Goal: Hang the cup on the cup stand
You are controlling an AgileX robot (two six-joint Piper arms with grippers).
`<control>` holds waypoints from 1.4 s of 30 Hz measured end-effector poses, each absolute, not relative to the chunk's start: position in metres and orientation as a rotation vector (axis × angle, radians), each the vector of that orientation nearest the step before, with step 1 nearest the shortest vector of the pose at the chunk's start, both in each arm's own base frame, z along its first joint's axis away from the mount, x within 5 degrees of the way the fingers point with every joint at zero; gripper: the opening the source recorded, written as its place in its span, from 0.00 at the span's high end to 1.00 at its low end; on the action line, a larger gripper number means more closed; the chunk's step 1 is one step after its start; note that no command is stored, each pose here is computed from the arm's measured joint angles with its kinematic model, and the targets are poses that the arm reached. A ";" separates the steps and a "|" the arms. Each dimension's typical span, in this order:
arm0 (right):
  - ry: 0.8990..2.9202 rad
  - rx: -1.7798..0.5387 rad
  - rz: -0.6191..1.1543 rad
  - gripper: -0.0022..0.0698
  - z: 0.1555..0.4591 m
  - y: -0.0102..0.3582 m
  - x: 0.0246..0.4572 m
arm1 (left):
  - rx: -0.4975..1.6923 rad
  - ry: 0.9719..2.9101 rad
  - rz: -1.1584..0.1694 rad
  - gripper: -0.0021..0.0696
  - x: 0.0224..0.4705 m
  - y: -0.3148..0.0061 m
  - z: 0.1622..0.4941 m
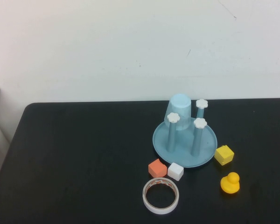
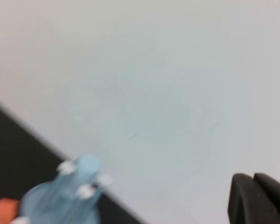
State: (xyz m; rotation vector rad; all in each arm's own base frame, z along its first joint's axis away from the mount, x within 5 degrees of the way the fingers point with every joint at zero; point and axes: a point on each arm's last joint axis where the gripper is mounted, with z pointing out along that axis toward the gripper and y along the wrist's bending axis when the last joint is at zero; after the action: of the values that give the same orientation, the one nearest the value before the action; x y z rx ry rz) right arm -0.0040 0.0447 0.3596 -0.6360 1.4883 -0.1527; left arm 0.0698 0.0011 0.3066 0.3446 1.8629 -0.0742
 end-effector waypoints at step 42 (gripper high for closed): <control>1.894 -0.002 -0.182 0.97 0.171 -0.008 0.051 | 0.344 1.864 -0.073 0.97 0.070 0.001 0.307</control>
State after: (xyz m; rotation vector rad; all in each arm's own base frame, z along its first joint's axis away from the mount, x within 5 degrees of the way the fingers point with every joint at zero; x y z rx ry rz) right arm 0.0512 -0.0080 0.1713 -0.0016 1.8938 -0.1825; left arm 0.0698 0.0012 0.3065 0.3439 1.8641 -0.0729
